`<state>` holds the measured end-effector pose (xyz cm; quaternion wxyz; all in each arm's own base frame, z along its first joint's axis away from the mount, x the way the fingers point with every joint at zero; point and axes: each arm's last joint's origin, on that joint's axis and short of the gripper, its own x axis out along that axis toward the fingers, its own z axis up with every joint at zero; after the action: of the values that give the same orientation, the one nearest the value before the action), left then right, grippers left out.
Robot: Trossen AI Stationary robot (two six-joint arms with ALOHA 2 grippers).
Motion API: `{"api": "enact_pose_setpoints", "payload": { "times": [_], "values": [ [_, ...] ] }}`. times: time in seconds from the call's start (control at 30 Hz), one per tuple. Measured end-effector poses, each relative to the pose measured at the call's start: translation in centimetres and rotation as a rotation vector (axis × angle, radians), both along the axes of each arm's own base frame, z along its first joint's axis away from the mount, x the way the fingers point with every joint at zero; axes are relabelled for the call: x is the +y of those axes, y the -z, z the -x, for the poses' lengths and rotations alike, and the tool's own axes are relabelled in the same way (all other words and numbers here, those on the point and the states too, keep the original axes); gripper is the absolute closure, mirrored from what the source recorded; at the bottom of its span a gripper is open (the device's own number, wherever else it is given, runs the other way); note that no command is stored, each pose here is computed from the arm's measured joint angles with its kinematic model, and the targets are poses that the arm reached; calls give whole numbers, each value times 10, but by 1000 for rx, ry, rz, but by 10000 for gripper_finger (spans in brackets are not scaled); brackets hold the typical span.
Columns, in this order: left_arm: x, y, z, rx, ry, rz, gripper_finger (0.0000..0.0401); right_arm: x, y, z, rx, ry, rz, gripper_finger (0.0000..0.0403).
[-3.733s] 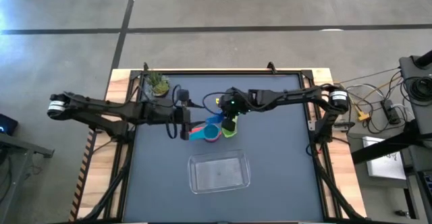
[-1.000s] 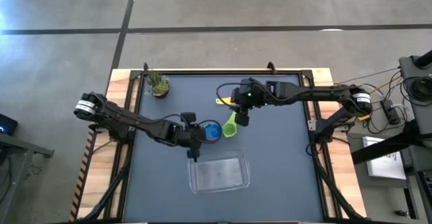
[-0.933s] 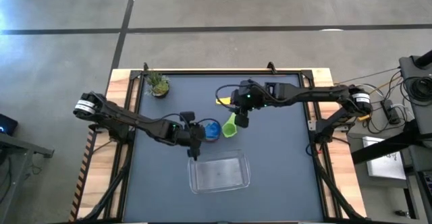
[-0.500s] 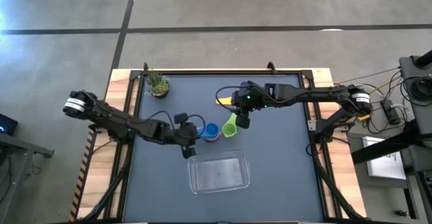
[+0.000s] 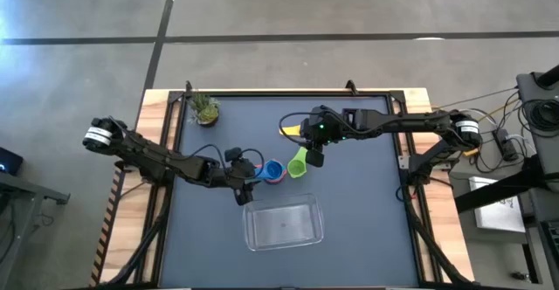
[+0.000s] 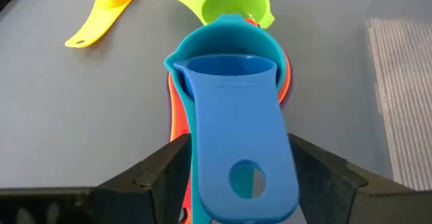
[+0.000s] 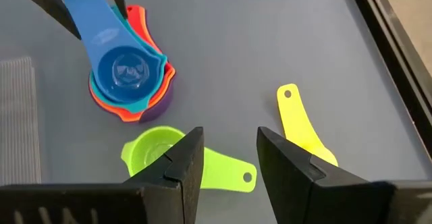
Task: Nest measuring cups in basket
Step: Stack the blue measuring cup on top of the light blue measuring cup, then remove the blue measuring cup from the light blue measuring cup
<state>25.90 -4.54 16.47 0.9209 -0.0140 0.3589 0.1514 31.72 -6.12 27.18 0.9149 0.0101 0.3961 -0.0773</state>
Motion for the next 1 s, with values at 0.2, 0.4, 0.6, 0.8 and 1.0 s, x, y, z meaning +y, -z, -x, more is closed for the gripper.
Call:
{"api": "enact_pose_setpoints", "payload": {
  "times": [0.2, 0.4, 0.6, 0.8, 1.0],
  "values": [
    [1, -10, 6, 73, 2, 16, 179, 1, 5, 3, 36, -3, -4, 274],
    [2, -35, 12, -17, 10, 19, 191, 1, 7, 4, 42, -3, -6, 275],
    [2, -46, 17, -40, 69, -33, 201, 1, 7, 4, 43, -9, -1, 276],
    [0, -41, 15, 5, 148, -115, 209, 1, 7, 4, 43, -13, 3, 274],
    [0, -35, 12, 28, 143, -147, 210, 1, 7, 3, 36, -14, 5, 277]
  ]
}}
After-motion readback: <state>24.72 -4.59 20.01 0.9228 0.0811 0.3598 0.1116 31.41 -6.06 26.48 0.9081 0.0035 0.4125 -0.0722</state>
